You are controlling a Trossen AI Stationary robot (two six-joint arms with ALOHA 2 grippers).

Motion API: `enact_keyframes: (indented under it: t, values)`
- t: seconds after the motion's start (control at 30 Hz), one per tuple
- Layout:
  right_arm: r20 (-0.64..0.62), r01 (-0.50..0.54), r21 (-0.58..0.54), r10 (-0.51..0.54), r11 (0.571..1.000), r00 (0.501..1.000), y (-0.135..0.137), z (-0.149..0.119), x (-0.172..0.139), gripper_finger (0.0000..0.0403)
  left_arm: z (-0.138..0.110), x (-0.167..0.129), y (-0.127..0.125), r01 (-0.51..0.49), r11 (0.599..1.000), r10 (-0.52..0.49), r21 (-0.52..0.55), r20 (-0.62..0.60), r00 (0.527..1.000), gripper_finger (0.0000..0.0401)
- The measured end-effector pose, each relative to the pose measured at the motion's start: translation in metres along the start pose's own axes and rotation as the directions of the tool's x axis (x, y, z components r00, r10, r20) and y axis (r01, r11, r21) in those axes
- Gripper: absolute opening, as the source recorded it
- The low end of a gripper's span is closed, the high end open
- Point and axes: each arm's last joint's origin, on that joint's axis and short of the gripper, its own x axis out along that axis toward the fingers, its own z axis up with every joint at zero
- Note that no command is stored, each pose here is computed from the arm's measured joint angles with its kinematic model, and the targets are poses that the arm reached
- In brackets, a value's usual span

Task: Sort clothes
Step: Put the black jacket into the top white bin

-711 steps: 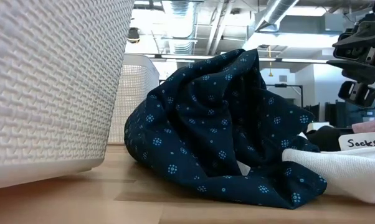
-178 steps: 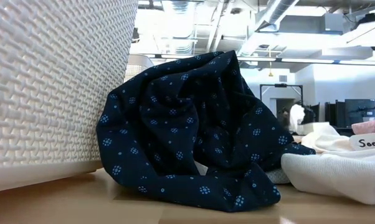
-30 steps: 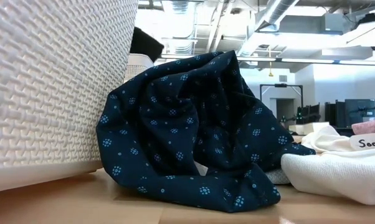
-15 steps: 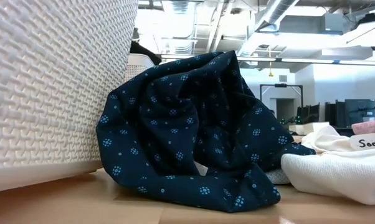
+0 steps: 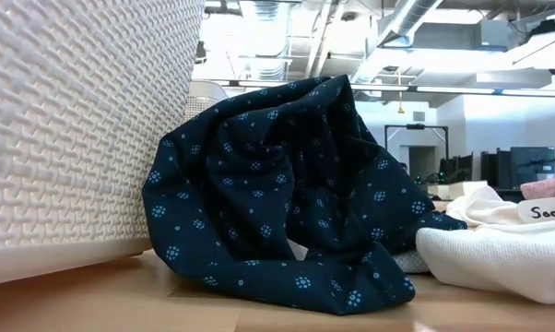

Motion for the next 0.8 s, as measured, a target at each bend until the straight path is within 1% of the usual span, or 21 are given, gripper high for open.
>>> enact_keyframes:
  t: [0.17,0.27,0.4,0.57,0.7,0.8]
  values:
    - [0.000,0.000,0.002,0.000,1.000,1.000,0.000,0.000,0.000,0.0255,-0.012,0.020,-0.006,0.010,1.000,-0.009,0.019,-0.048,0.999,0.0113]
    - [0.000,0.001,0.010,-0.001,1.000,1.000,0.000,0.000,0.000,0.0255,-0.018,0.030,-0.005,0.043,0.999,-0.043,0.005,-0.072,0.996,0.0113]
    - [-0.001,0.002,0.014,-0.002,1.000,1.000,0.000,0.000,0.000,0.0255,-0.029,0.044,-0.004,0.110,0.994,-0.112,-0.024,-0.106,0.988,0.0113]
    - [-0.003,0.010,0.017,-0.010,1.000,1.000,-0.001,0.000,0.002,0.0255,-0.036,0.053,-0.006,0.200,0.978,-0.205,-0.060,-0.105,0.973,0.0113]
    - [-0.005,0.021,0.022,-0.021,1.000,1.000,-0.003,0.000,0.004,0.0255,-0.036,0.053,-0.006,0.217,0.974,-0.222,-0.061,-0.097,0.970,0.0113]
    - [-0.007,0.029,0.025,-0.029,0.999,1.000,-0.004,0.001,0.005,0.0255,-0.037,0.053,-0.008,0.256,0.965,-0.261,-0.061,-0.103,0.960,0.0113]
